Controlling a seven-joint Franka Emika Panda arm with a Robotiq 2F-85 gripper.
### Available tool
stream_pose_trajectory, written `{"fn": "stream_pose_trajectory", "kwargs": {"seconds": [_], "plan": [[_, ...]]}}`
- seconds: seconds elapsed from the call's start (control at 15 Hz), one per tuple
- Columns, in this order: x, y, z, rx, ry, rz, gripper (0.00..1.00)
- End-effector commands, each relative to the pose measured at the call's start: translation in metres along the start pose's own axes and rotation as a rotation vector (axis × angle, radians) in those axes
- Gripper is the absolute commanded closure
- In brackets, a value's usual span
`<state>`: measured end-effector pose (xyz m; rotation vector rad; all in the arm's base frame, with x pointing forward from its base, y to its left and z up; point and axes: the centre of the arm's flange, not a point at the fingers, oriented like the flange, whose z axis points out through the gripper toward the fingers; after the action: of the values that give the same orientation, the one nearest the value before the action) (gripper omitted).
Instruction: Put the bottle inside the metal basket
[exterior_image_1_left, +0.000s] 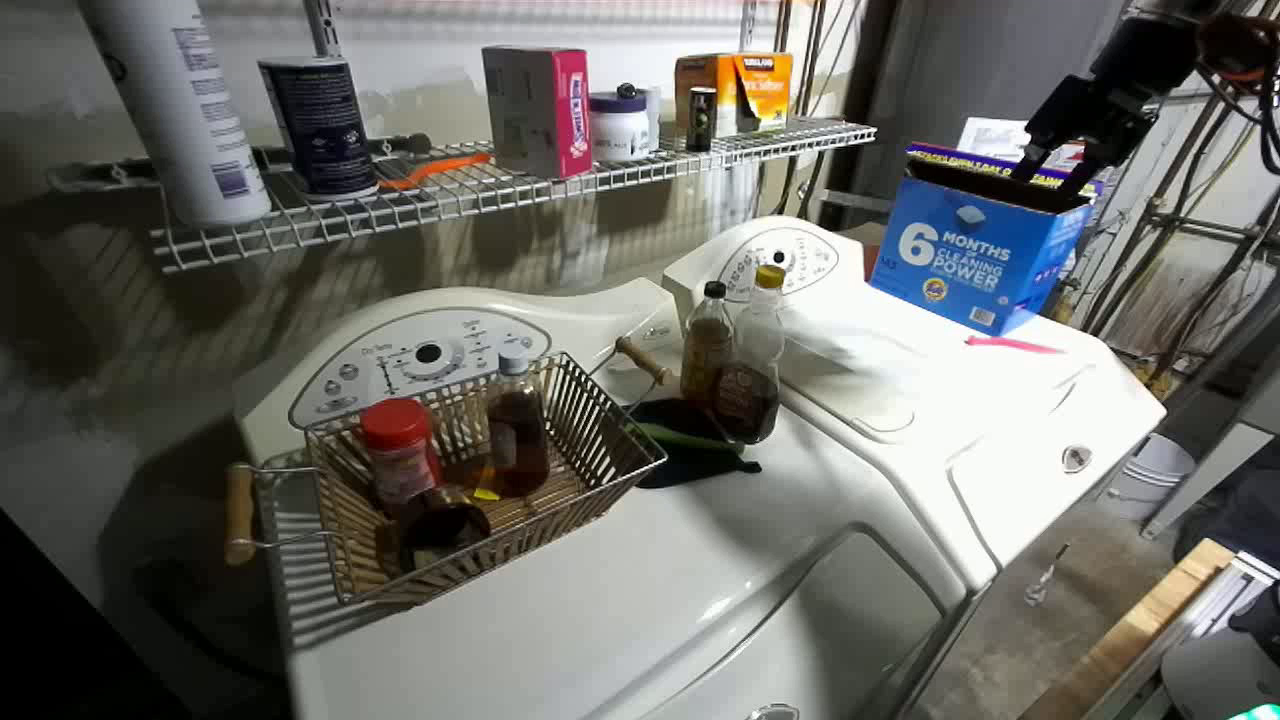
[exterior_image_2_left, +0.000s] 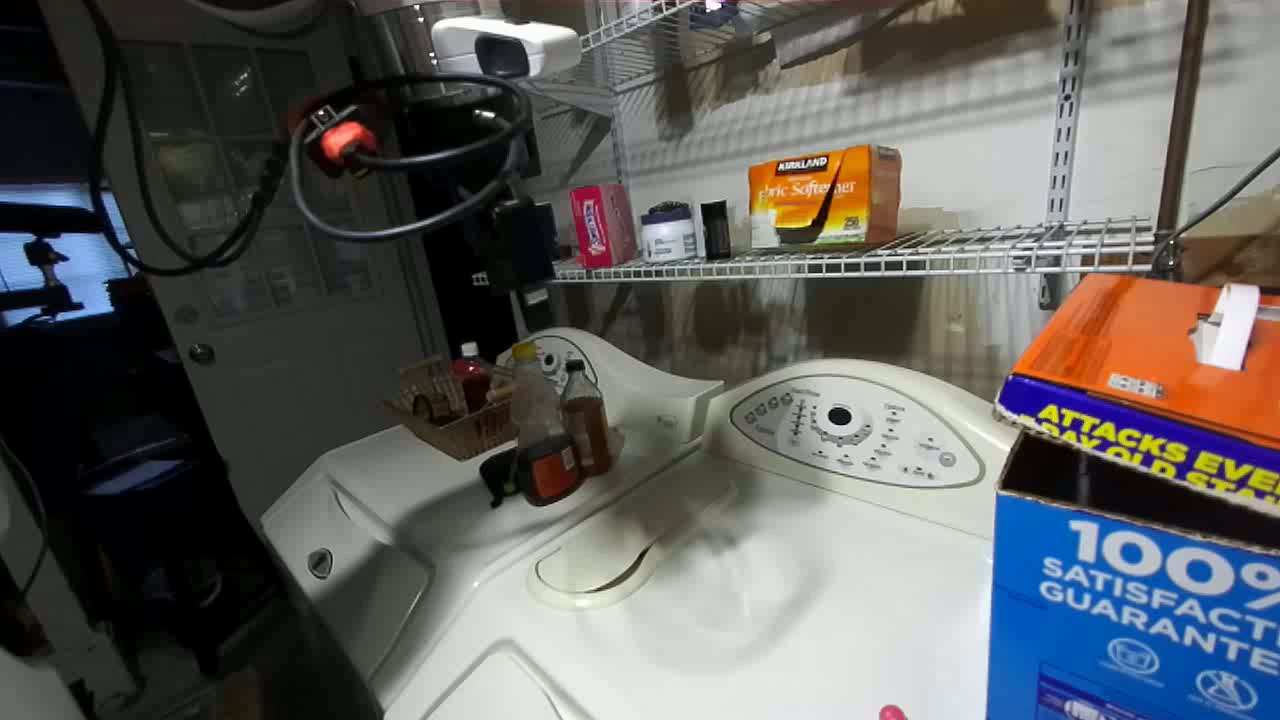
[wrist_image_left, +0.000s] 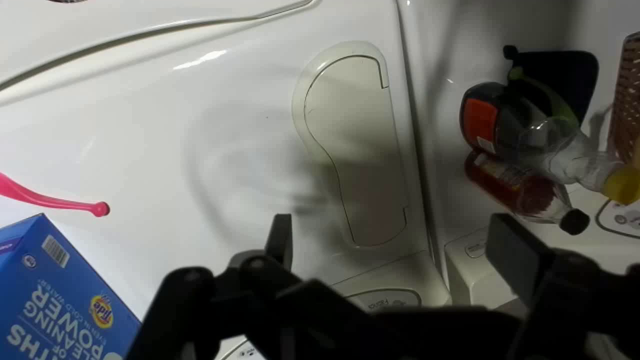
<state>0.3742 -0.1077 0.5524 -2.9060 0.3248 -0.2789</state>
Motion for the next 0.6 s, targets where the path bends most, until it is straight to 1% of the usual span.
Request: {"fn": "stream_pose_trajectory", "kwargs": {"seconds": [0.0,0.47,0.53], "plan": [[0.000,0.000,0.000,0.000,0.000,0.000,0.00],[0.000,0.000,0.000,0.000,0.000,0.000,0.00],[-0.001,-0.011,0.002,-0.006,0.006,-0.010,0.00]]}}
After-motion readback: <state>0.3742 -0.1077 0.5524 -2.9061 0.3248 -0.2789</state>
